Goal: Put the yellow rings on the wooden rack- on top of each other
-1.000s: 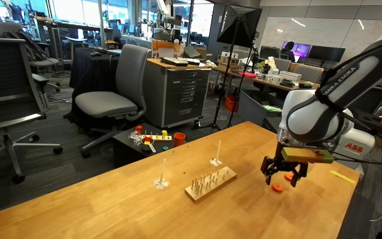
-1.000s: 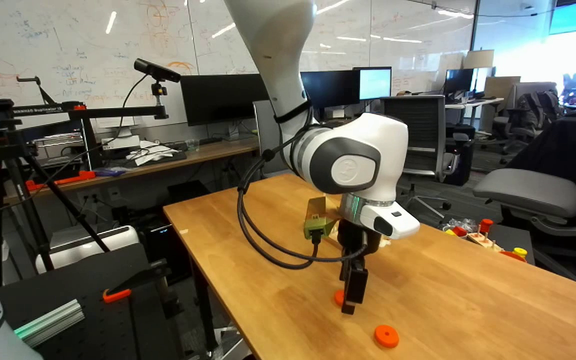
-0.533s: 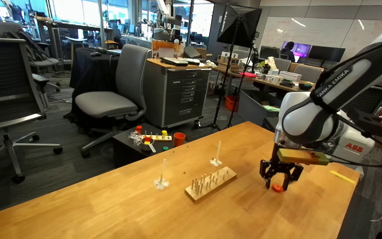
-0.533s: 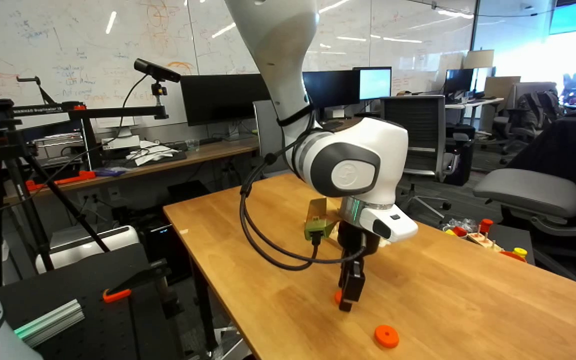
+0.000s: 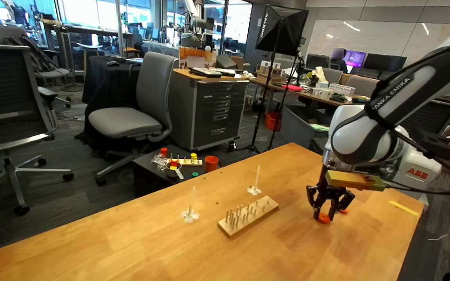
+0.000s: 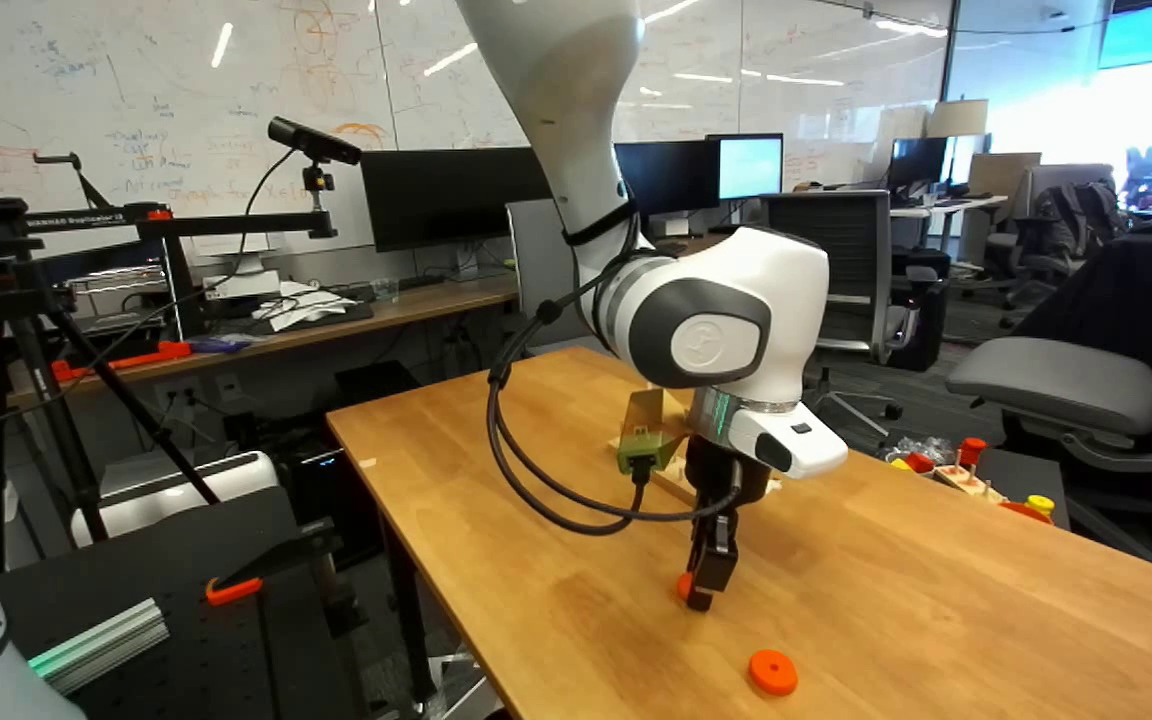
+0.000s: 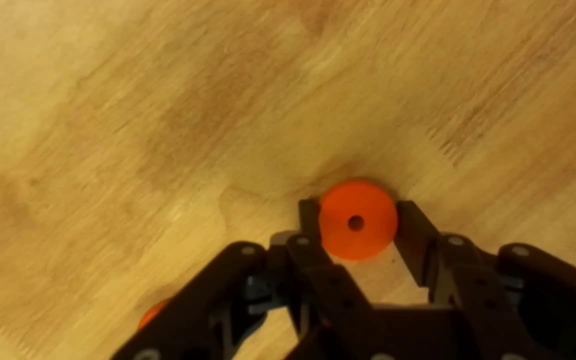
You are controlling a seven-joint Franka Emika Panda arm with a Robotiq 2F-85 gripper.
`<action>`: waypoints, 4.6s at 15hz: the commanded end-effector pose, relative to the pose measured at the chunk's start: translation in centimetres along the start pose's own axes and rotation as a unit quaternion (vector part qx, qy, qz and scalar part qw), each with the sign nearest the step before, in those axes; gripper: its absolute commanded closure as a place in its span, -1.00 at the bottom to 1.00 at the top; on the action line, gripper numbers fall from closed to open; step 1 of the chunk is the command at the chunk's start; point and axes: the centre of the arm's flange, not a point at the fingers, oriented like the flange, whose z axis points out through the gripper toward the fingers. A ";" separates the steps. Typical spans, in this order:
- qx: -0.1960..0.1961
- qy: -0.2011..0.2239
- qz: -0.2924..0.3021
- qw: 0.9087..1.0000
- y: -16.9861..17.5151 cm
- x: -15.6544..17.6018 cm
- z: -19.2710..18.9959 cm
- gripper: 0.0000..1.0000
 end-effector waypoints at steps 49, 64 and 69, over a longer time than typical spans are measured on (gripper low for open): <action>0.033 0.012 -0.107 0.994 -18.1 -1.0 -3.6 0.65; 0.035 0.009 -0.115 0.993 -19.5 -1.4 -3.4 0.65; 0.034 0.002 -0.116 0.993 -19.5 -1.4 -3.2 0.65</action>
